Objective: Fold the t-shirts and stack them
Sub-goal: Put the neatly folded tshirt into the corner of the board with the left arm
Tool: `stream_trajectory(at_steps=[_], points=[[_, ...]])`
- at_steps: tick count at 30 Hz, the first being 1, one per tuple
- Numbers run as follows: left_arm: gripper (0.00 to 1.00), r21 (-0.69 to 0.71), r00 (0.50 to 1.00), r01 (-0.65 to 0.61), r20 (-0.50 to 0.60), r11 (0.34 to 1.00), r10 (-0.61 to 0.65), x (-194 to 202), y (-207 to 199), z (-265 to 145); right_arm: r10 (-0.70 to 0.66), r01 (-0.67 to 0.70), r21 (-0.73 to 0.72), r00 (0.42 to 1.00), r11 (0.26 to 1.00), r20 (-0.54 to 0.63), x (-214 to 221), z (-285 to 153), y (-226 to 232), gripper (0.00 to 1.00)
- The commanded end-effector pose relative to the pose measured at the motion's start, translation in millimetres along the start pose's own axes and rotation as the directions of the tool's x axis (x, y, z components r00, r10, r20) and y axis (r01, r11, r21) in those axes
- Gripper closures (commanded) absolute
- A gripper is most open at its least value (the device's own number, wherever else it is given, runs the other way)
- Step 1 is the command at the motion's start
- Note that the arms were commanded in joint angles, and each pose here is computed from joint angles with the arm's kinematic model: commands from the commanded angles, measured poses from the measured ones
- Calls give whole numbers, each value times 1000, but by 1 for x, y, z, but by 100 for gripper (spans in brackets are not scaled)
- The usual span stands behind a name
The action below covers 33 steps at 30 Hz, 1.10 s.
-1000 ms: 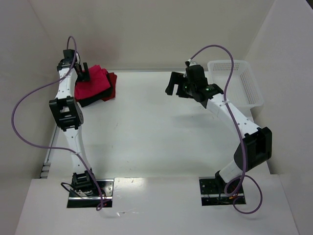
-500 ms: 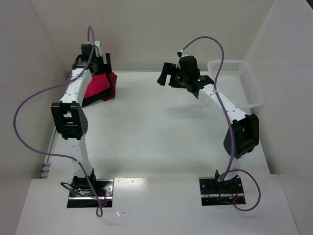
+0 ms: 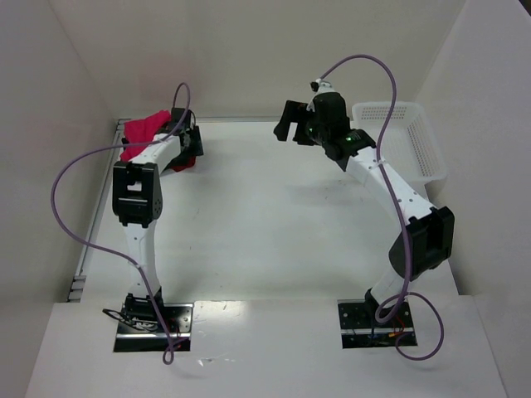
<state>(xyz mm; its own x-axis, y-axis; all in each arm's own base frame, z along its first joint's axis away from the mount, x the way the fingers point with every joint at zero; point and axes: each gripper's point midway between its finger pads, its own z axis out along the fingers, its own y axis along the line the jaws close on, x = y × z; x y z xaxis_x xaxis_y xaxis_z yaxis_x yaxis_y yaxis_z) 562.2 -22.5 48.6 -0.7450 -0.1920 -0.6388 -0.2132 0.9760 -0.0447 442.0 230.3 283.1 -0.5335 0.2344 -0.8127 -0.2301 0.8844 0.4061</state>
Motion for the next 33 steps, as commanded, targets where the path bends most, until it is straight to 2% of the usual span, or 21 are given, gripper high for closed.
stream_trajectory(at_steps=[1,4,5,10,14,15,17,19,21,22,23,26,33], points=[[34,65,989,34,138,997,-43,-46,-12,-33,-20,20,10,998,1000,56,-15,-13,-1,0],[34,143,983,18,177,990,-43,-59,-27,-61,-20,20,10,998,1000,56,-13,-12,-2,0],[24,199,979,8,197,980,-48,-68,-36,-81,-20,20,7,998,1000,64,-15,-12,-1,0],[12,303,949,-10,305,953,-87,-112,-47,-141,-11,12,-15,998,1000,63,-15,-8,3,0],[11,229,936,23,336,973,-102,-124,-17,-141,-2,2,-12,999,1000,54,-9,-5,0,0],[11,155,938,59,329,986,-107,-121,3,-129,-2,3,-16,998,1000,64,-12,-9,2,0],[13,65,945,88,310,994,-104,-114,30,-110,-2,3,-16,998,1000,64,-11,-11,1,0],[22,2,954,118,278,993,-114,-99,54,-92,-11,11,-5,998,1000,69,-11,-14,-1,0],[30,-11,957,119,267,993,-112,-90,57,-80,-11,11,2,997,1000,76,-12,-17,-3,0],[39,-16,956,126,268,992,-117,-87,62,-72,-11,10,15,997,1000,70,-10,-17,-5,0],[44,-28,960,138,251,990,-127,-76,64,-62,-11,10,20,998,1000,60,-6,-16,-8,0],[56,23,965,125,231,992,-127,-68,54,-47,-20,19,16,997,1000,69,-9,-19,-6,0],[57,104,972,121,190,987,-139,-59,29,-23,-20,18,29,998,999,63,-7,-19,-9,0]])
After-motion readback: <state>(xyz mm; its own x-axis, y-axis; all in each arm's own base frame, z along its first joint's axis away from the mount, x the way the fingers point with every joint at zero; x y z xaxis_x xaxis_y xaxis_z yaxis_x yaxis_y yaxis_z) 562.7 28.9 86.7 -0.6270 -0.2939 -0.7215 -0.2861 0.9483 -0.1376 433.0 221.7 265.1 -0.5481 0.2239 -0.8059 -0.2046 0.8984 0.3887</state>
